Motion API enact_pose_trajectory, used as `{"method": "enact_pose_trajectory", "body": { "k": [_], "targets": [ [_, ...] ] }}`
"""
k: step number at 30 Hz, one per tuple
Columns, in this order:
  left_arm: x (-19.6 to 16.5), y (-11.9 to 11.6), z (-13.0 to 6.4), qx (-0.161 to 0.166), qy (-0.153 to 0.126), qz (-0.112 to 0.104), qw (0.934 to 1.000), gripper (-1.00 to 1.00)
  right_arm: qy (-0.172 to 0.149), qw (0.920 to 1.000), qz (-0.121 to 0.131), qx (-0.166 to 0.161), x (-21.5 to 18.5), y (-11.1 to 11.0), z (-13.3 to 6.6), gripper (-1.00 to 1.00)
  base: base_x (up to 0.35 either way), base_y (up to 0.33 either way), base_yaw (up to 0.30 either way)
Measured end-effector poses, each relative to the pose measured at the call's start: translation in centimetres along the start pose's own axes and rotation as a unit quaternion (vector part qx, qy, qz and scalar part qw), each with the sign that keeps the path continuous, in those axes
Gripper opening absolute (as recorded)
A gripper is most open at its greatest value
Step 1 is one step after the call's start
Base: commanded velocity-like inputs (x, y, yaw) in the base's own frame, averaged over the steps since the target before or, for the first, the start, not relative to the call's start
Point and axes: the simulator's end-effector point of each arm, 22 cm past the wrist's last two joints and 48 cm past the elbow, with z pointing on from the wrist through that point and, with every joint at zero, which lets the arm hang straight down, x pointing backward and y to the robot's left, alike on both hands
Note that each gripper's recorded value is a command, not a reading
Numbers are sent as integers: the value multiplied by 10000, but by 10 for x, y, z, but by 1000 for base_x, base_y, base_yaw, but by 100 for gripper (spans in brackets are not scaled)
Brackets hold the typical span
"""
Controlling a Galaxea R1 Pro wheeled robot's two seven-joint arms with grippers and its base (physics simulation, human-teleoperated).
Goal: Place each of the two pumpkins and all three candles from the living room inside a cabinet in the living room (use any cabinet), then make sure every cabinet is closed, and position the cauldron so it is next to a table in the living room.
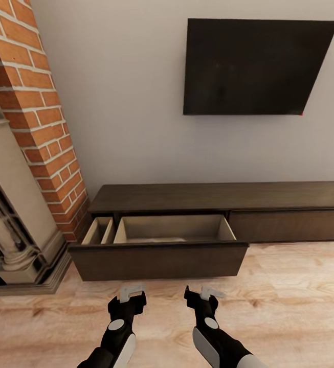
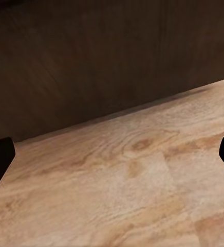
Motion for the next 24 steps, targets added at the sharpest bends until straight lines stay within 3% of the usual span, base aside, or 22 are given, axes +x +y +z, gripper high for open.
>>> {"method": "enact_pose_trajectory", "body": {
  "k": [20,24],
  "targets": [
    [1,0,0,4,12,2,10000,100,-18,10000,-5,-4,0,-1,0,100,229,98,0],
    [1,1,0,-13,0,-6,10000,100,-23,10000,-11,7,-1,-3,1,100,64,24,0]
  ]
}}
